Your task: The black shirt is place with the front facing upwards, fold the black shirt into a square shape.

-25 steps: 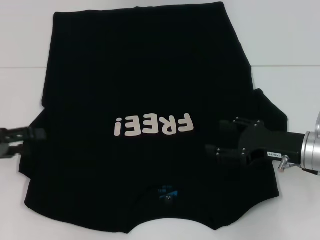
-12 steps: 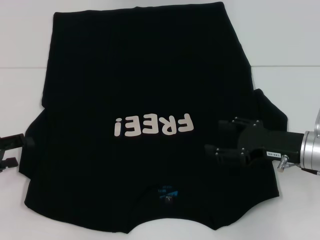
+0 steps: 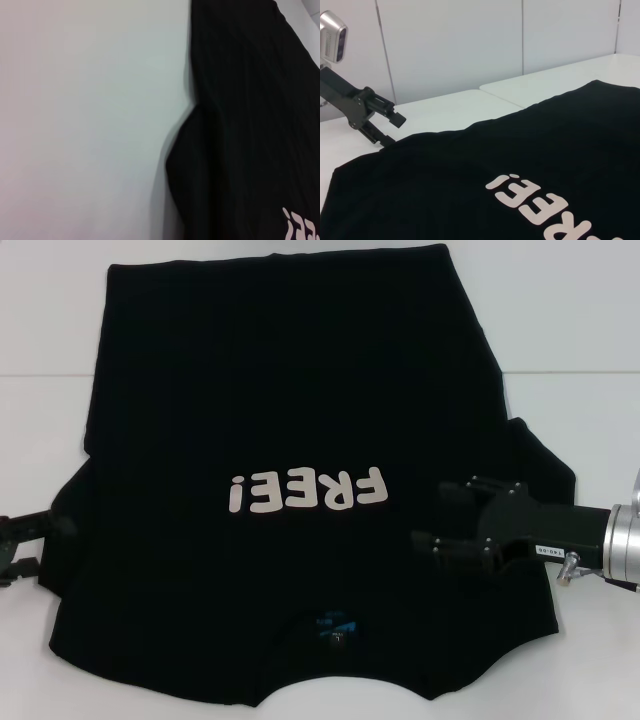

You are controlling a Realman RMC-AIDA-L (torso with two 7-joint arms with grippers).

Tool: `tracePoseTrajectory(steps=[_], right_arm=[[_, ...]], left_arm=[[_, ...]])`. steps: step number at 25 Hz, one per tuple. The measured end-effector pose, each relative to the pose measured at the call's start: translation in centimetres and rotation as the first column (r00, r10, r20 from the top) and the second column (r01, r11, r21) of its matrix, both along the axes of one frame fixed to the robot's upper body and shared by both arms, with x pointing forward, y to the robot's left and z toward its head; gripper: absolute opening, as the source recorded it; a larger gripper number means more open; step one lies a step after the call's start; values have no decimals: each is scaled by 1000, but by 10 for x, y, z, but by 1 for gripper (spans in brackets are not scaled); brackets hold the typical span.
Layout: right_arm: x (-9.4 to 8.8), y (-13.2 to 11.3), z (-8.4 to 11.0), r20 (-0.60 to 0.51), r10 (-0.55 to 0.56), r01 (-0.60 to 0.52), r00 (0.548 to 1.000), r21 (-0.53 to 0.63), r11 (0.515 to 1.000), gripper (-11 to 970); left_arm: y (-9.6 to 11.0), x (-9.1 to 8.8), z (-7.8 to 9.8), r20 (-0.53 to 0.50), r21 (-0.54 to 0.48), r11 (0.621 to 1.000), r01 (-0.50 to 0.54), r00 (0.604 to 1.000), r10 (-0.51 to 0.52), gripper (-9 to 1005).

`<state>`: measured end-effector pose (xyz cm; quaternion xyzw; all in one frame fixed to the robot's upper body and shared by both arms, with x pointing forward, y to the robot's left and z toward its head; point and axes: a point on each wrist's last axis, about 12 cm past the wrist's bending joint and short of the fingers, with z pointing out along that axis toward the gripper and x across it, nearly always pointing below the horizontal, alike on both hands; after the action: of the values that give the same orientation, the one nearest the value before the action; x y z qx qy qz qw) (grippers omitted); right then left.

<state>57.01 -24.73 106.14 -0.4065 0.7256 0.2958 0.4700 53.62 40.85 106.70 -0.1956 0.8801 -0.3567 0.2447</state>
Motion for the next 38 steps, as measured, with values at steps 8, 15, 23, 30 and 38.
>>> tracePoseTrajectory(steps=[8, 15, 23, 30, 38], right_arm=[[-1, 0, 0, -2, 3, -3, 1000, 2, 1000, 864], [-2, 1, -1, -4, 5, -5, 1000, 5, 1000, 865], [-3, 0, 0, -8, 9, -9, 1000, 11, 1000, 865], [-3, 0, 0, -11, 10, -10, 1000, 13, 1000, 864], [-3, 1, 0, -11, 16, -16, 1000, 18, 1000, 865]], left_arm=[[-4, 0, -3, 4, 2, 1000, 10, 1000, -10, 919], [-12, 4, -3, 4, -17, 999, 31, 1000, -31, 916], [-12, 8, 0, 15, 11, 999, 53, 998, -53, 882], [-13, 10, -1, 9, 31, 998, 55, 998, -55, 670], [-13, 12, 0, 7, 41, 997, 58, 998, -58, 405]])
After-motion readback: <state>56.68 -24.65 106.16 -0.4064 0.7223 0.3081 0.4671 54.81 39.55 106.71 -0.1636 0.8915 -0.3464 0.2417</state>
